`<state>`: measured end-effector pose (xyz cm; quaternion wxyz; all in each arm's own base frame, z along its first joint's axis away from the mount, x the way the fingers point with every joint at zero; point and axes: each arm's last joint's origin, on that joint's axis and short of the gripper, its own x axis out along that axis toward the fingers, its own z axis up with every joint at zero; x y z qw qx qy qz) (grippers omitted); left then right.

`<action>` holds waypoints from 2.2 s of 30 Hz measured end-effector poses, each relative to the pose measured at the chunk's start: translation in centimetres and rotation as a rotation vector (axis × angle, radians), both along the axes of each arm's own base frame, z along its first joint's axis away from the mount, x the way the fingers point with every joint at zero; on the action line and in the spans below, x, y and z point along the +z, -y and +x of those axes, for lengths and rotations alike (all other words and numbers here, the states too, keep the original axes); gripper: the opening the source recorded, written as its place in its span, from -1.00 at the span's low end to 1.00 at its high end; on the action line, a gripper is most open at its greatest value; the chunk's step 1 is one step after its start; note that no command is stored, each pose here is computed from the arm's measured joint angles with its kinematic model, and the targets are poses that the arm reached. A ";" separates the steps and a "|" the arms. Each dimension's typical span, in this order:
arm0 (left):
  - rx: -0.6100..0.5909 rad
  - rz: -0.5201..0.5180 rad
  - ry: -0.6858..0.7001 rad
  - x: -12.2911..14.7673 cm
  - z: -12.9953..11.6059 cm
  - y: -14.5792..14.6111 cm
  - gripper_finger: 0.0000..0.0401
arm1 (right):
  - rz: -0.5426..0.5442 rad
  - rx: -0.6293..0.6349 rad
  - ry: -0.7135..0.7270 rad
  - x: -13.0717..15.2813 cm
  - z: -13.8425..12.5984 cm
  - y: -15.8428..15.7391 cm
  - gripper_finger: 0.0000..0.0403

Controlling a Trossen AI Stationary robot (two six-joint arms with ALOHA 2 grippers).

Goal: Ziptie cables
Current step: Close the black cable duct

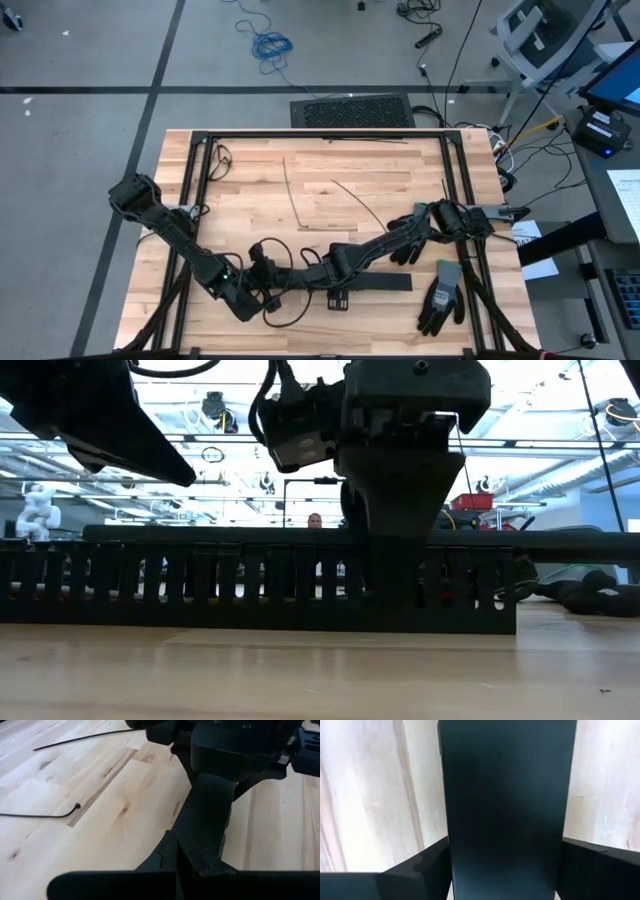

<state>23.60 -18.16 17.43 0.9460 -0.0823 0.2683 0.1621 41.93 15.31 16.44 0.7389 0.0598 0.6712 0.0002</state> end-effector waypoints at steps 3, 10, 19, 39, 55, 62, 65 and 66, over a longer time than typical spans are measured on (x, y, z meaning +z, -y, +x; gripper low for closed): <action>0.000 -0.003 0.000 0.0 0.0 0.0 -0.99 | 0.010 0.014 -0.006 0.0 0.0 0.0 0.33; -0.001 -0.004 0.000 0.0 0.0 0.0 -0.99 | 0.031 0.023 -0.017 0.0 -0.1 -0.1 0.55; -0.009 -0.016 -0.007 0.0 0.0 0.0 -0.99 | 0.039 0.050 0.017 1.4 0.3 0.1 0.58; -0.013 -0.009 -0.016 0.0 0.0 0.0 -0.99 | 0.025 0.057 -0.005 3.5 0.5 0.9 0.58; -0.018 -0.001 -0.033 -0.1 -0.1 0.0 -0.99 | 0.036 0.049 0.028 3.6 0.9 0.9 0.29; -0.018 0.003 -0.038 -0.2 -0.2 -0.1 -0.99 | 0.042 0.047 0.045 3.6 1.0 0.8 0.26; -0.018 0.004 -0.039 -0.2 -0.2 -0.1 -0.99 | 0.042 0.049 0.045 3.5 1.0 0.7 0.26; -0.018 0.005 -0.040 -0.2 -0.2 -0.1 -0.99 | 0.042 0.049 0.043 3.3 1.0 0.7 0.26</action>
